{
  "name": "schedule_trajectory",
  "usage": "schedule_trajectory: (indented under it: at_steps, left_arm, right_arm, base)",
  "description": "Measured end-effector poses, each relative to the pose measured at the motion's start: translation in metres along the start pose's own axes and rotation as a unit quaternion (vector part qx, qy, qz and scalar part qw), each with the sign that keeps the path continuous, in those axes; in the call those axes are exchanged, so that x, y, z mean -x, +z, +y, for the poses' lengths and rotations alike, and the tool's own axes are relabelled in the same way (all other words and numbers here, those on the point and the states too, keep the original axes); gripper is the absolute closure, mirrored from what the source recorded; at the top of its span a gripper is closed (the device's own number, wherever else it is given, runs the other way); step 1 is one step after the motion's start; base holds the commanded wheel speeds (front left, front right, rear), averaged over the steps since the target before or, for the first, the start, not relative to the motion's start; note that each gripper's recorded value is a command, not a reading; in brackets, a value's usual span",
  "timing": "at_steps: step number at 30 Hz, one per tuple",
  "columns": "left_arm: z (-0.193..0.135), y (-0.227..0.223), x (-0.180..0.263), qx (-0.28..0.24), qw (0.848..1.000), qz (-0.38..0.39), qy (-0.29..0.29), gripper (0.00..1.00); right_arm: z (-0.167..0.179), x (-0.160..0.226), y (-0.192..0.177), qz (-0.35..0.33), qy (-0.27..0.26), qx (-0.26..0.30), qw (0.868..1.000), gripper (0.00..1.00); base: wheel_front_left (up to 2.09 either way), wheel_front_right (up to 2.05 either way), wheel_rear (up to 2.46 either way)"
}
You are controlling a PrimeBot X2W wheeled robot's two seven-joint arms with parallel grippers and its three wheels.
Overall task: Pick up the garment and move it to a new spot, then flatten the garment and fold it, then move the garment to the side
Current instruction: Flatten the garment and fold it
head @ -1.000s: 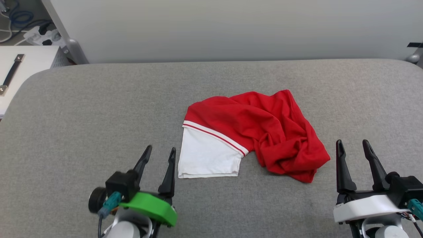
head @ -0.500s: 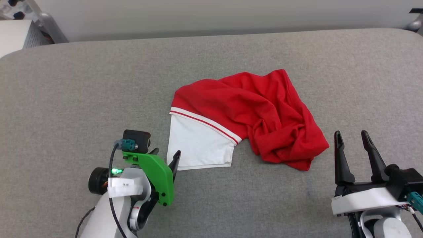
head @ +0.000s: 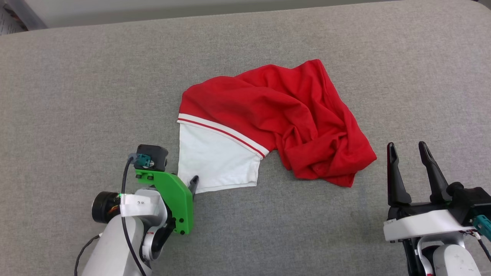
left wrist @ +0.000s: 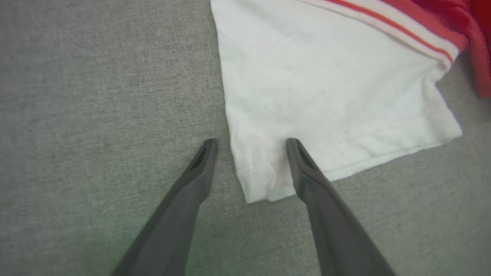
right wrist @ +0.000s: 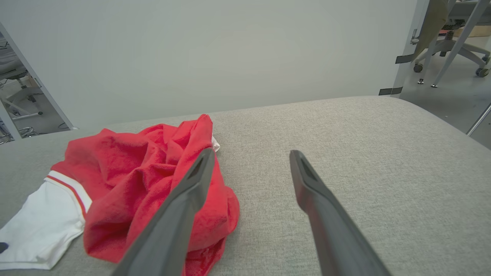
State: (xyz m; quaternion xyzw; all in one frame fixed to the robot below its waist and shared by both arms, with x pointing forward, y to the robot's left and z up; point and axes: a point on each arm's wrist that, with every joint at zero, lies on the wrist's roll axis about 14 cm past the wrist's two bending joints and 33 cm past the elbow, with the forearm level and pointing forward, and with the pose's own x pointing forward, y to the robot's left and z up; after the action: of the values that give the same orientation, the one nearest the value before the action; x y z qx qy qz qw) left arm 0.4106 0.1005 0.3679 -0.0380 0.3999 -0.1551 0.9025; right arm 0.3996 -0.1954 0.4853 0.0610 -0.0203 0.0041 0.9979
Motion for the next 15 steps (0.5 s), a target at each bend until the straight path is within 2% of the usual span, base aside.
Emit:
schedule_trajectory:
  at_steps: [8,15]
  left_arm:
    - [0.017,0.014,0.012,0.015,0.999,-0.042,0.018,1.0]
    - [0.087,0.046,0.054,0.002,0.989,-0.103,0.105,1.0]
  right_arm:
    - [0.002,0.001,0.008,-0.011,0.003,-0.001,1.0,0.0]
    - [0.01,0.003,0.022,-0.03,0.015,-0.005,0.999,0.0]
  base:
    - [0.0,0.0,0.0]
    - [0.0,0.0,0.0]
